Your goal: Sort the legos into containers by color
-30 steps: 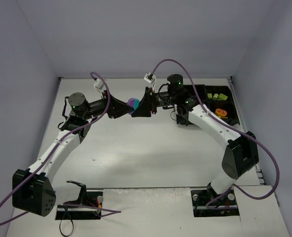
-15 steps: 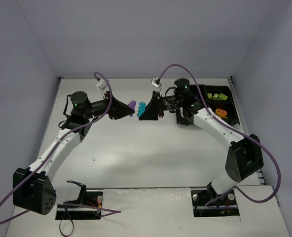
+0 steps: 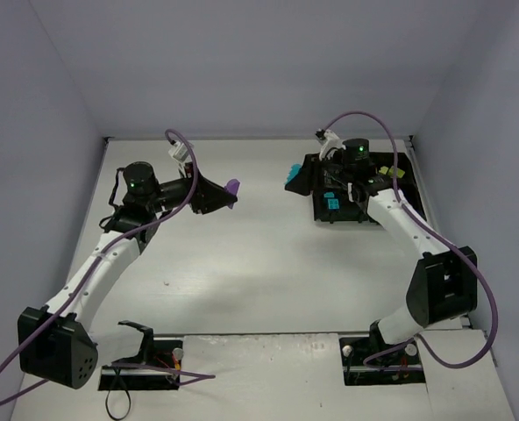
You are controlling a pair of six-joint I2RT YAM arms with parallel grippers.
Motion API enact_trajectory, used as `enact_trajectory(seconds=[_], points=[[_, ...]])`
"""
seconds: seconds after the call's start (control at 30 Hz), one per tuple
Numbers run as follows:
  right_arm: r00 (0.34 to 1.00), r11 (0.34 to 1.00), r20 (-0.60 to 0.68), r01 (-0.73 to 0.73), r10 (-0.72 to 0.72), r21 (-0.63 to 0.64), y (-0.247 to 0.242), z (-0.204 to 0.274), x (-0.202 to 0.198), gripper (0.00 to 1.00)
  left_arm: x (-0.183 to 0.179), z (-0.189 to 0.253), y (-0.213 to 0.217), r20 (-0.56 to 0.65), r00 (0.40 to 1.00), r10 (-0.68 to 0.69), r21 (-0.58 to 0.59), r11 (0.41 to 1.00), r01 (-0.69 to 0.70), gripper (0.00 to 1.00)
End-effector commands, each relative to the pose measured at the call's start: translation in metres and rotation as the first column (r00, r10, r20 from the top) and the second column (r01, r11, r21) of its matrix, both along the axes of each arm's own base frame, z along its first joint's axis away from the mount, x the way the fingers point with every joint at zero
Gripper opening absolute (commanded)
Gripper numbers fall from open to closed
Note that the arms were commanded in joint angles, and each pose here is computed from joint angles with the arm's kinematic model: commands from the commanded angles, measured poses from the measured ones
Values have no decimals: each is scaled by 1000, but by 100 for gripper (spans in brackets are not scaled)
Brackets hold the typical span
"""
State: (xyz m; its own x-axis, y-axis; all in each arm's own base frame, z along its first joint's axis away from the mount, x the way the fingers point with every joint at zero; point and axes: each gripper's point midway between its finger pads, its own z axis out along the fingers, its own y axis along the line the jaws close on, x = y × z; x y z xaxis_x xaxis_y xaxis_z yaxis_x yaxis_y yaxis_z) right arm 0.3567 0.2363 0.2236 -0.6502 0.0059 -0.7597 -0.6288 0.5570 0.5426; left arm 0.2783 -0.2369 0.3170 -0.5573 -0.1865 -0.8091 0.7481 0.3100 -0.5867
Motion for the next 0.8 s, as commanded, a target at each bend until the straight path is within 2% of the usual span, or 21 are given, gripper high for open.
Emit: enact_trajectory(seconds=[0.0, 0.07, 0.23, 0.33, 0.57, 0.73, 0.77], points=[[938, 924, 46, 347, -345, -163, -52, -1, 39, 0, -5, 22, 9, 140, 989, 37, 33, 999, -42, 10], [866, 845, 26, 492, -499, -210, -79, -12, 52, 0, -4, 14, 13, 138, 988, 64, 66, 995, -74, 10], [754, 722, -12, 624, -657, -300, -114, -37, 64, 4, -6, 4, 18, 133, 987, 88, 111, 988, -103, 10], [713, 686, -54, 649, -700, -329, -127, -55, 72, 11, -7, 1, 21, 135, 986, 98, 122, 986, -115, 11], [645, 628, -107, 672, -757, -393, -145, -86, 88, 36, -10, -9, 26, 139, 984, 113, 170, 976, -136, 11], [611, 595, -115, 682, -783, -425, -153, -94, 87, 40, -10, -11, 29, 152, 981, 120, 189, 971, -149, 11], [609, 593, -115, 682, -785, -429, -154, -95, 86, 45, -10, -10, 30, 163, 979, 121, 192, 970, -152, 11]])
